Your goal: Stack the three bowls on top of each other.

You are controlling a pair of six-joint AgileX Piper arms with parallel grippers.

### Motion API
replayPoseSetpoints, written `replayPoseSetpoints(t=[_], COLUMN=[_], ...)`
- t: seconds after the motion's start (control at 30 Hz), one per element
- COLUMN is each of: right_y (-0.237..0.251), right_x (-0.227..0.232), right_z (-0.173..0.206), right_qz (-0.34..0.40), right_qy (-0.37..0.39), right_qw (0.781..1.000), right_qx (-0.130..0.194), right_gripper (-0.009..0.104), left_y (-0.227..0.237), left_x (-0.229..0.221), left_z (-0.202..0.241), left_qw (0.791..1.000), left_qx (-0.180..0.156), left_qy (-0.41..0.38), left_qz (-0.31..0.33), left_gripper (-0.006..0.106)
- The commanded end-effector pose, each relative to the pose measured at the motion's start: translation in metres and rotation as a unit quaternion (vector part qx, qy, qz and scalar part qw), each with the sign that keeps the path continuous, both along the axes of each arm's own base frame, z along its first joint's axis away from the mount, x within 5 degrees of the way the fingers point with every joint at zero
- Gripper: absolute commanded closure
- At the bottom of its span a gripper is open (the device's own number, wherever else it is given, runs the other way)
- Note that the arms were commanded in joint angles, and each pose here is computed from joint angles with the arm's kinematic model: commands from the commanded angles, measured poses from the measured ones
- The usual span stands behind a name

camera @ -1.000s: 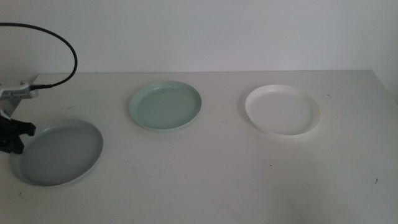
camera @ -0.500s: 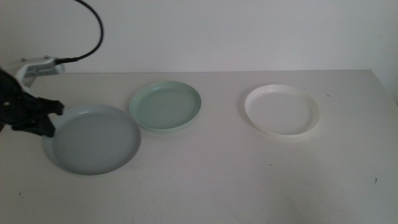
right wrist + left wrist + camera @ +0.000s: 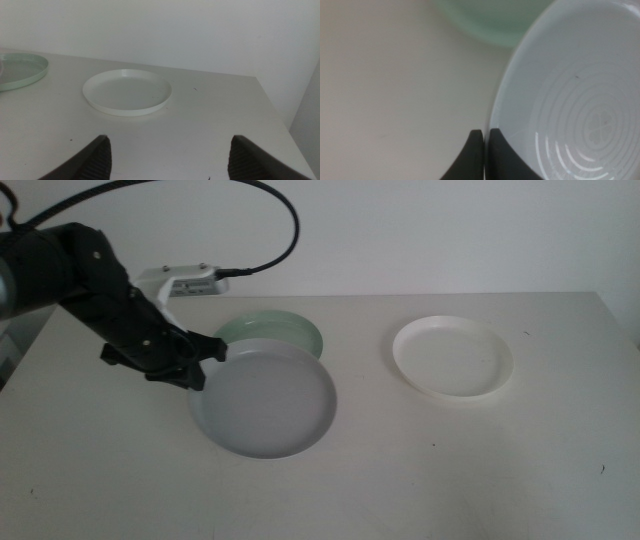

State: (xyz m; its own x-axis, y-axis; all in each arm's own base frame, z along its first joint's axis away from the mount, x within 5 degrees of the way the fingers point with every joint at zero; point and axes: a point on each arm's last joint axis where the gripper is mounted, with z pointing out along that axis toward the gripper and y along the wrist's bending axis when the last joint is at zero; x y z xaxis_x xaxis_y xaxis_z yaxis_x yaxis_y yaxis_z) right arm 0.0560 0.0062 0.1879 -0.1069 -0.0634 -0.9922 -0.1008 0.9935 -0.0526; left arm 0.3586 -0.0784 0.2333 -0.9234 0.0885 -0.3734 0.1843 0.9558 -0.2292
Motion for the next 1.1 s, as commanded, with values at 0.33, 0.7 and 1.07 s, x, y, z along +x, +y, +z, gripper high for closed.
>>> replayPoseSetpoints(t=[0.33, 0.7, 1.07], right_y=[-0.001, -0.001, -0.001], right_x=[-0.002, -0.002, -0.002], right_z=[0.010, 0.010, 0.010], right_qz=[-0.008, -0.008, -0.008], right_qy=[-0.053, -0.053, -0.053], right_qw=[0.999, 0.999, 0.999], right_qx=[-0.005, -0.005, -0.005], right_gripper=[0.036, 0.036, 0.036], left_y=[-0.051, -0.071, -0.097], left_x=[-0.004, 0.022, 0.034], left_z=[0.034, 0.024, -0.016], left_qw=[0.993, 0.995, 0.995], left_qx=[-0.076, -0.103, -0.096], left_qy=[-0.085, -0.018, 0.018], left_qz=[0.014, -0.003, -0.018], left_gripper=[0.100, 0.100, 0.100])
